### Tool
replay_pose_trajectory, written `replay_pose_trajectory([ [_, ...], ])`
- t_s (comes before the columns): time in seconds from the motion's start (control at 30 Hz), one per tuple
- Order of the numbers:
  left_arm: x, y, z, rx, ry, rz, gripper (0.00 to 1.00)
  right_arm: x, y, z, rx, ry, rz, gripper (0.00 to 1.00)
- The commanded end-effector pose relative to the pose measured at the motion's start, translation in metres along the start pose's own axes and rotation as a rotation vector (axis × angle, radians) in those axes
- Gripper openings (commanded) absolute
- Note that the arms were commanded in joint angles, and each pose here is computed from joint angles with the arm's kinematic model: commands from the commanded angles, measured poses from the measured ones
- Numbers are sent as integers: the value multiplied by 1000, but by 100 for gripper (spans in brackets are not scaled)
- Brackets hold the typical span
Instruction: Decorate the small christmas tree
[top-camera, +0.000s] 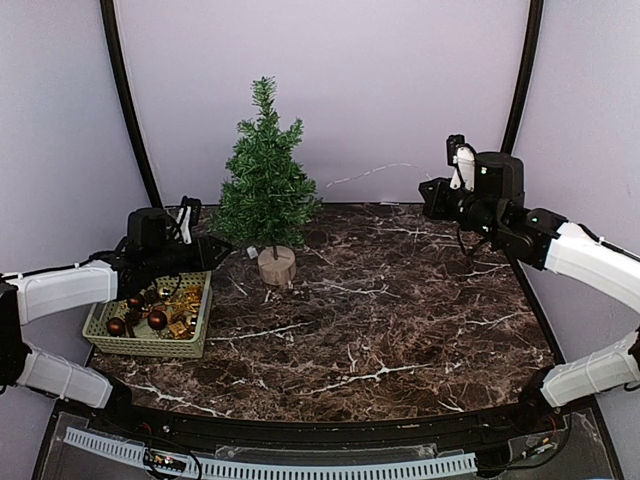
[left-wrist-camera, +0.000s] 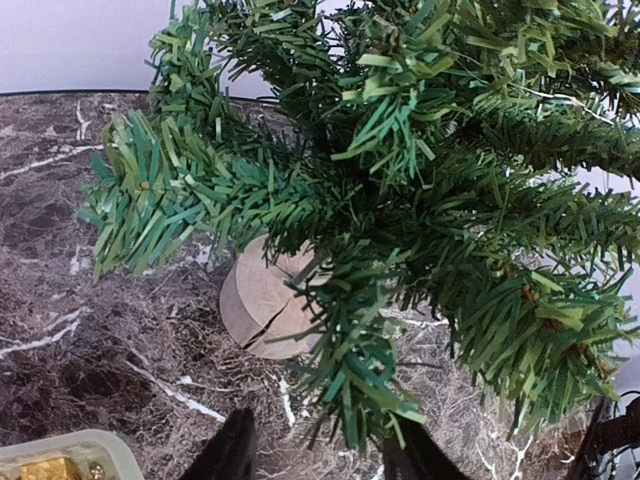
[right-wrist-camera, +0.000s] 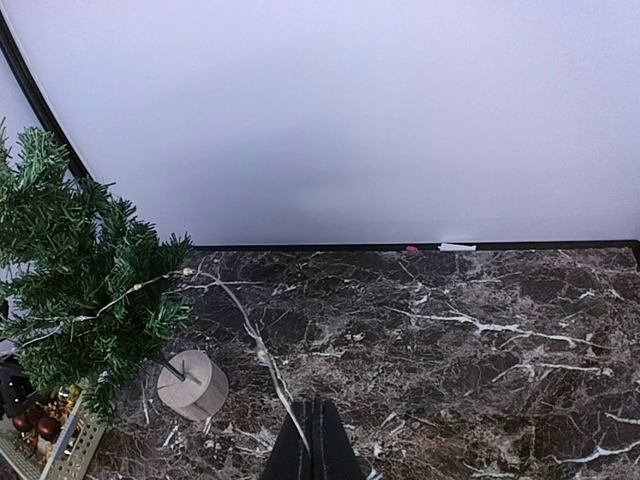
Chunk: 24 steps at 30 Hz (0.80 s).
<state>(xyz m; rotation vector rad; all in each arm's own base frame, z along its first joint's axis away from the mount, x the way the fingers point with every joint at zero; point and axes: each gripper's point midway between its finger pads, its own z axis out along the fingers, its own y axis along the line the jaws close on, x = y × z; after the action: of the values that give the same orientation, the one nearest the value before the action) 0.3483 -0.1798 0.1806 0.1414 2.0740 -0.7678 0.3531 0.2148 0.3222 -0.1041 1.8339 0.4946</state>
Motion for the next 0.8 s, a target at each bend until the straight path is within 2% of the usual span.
replay_pose_trajectory([
  [0.0,-27,-21,-2,78,-69,55,35,-14,-4,-4,21,-53,7,0],
  [0.07,-29,-23,-2,86,-70,73,25,-13,-8,-6,41,-50,3,0],
  [0.13,-30,-24,-4,84,-73,88,10,-14,-8,-9,41,-48,-1,0],
  [0.2,-29,-22,-7,70,-81,92,2,-13,-7,-12,25,-43,-12,0],
  [0.4,-31,0,-11,16,-102,69,0,-7,3,-18,-32,2,-46,0],
  [0.53,-40,14,-4,78,-109,25,0,-6,7,-15,-49,15,-43,0],
  [0.77,-61,32,32,116,-93,60,0,-5,20,-4,-87,23,-34,0],
])
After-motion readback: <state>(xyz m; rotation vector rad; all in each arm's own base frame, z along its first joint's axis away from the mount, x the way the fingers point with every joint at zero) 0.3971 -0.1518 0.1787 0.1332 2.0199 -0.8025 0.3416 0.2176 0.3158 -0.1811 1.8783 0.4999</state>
